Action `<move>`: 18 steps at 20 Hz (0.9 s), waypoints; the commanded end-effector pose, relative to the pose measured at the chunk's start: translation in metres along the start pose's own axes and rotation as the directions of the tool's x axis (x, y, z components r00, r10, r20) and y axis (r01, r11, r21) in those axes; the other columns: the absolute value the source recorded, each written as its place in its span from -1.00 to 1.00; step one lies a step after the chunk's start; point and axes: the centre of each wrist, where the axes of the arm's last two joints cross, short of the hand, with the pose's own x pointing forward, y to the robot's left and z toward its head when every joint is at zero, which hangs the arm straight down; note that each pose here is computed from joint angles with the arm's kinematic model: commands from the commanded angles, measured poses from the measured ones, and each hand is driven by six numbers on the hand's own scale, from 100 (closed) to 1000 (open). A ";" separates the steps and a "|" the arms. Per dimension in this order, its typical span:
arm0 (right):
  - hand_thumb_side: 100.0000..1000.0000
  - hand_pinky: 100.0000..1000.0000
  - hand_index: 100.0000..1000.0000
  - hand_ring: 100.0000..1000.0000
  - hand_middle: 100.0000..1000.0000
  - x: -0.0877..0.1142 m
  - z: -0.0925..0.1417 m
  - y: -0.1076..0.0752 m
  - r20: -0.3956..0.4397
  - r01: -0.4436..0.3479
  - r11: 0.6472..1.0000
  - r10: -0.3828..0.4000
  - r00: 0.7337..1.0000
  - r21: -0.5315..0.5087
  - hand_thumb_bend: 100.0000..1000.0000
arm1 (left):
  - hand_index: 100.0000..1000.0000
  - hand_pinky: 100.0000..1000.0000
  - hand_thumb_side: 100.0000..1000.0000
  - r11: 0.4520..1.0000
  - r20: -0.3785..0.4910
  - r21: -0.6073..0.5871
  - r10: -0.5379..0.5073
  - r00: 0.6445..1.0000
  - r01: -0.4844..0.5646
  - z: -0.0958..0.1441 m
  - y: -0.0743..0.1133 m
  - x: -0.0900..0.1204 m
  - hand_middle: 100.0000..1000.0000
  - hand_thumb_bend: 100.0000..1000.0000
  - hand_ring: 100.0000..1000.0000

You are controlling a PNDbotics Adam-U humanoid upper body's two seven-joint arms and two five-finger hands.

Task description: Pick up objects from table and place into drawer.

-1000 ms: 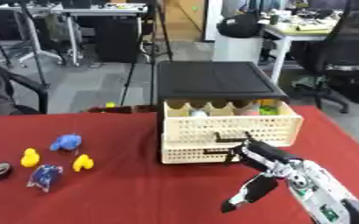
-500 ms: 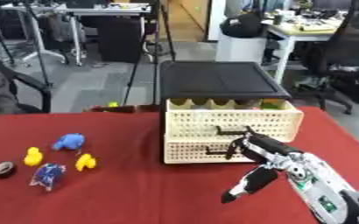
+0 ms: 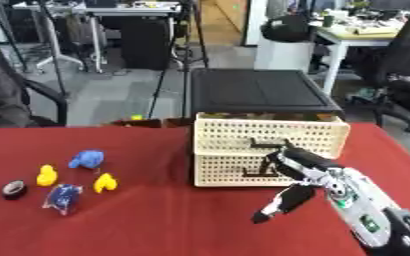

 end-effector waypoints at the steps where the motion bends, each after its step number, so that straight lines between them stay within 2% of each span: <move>1: -0.16 -1.00 0.27 -1.00 -1.00 -0.006 0.002 -0.024 -0.025 -0.039 0.998 0.038 0.999 -0.057 1.00 | 0.60 0.14 0.20 1.000 0.035 0.012 -0.011 0.999 0.011 -0.003 0.008 0.010 0.16 -1.00 0.19; 18: -0.16 -1.00 0.27 -1.00 -1.00 -0.024 0.005 -0.035 -0.090 -0.043 0.994 0.034 0.995 -0.099 1.00 | 0.60 0.16 0.22 1.000 0.056 0.005 0.009 0.998 -0.009 0.002 0.007 0.014 0.16 -1.00 0.13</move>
